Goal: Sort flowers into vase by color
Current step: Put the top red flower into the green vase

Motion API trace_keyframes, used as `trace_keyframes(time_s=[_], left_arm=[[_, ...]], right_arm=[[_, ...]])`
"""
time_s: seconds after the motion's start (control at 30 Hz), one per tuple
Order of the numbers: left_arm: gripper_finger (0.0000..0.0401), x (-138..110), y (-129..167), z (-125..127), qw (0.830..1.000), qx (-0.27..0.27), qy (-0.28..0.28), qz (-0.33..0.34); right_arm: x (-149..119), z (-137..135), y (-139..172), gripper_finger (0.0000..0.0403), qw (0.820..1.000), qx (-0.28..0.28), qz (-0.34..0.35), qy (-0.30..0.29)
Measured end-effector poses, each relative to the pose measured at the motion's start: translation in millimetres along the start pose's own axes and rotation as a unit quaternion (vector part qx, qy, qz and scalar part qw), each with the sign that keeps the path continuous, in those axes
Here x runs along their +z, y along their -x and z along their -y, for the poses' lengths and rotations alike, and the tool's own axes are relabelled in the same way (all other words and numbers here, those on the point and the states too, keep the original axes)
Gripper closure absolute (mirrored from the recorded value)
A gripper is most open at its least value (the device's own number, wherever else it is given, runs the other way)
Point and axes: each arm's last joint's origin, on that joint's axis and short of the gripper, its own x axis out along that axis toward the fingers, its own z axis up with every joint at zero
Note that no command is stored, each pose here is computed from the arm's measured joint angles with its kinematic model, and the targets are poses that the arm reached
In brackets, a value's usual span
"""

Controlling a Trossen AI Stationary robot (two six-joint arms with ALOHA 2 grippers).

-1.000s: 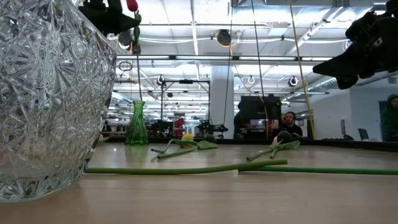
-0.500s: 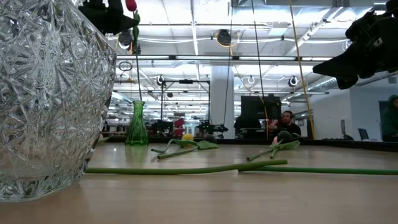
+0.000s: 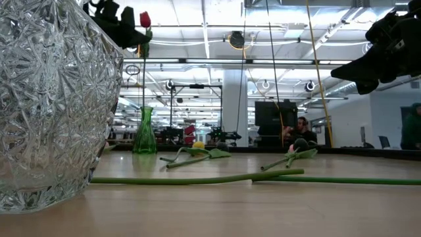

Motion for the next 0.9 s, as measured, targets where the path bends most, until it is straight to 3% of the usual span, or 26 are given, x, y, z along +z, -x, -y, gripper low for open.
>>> trace_keyframes(time_s=[0.5,0.73,0.9], left_arm=[[0.0401,-35,-25,-1,0.997,-0.008,-0.017,-0.074],[0.0401,-55,-13,2,0.999,-0.006,-0.019,-0.025],[0.0394,-70,-6,1,0.999,-0.003,0.0,-0.039]], right_arm=[[0,0,0,0.0403,1.0,0.0,0.0,0.0],[0,0,0,0.0403,1.0,0.0,0.0,0.0],[0,0,0,0.0403,1.0,0.0,0.0,0.0]])
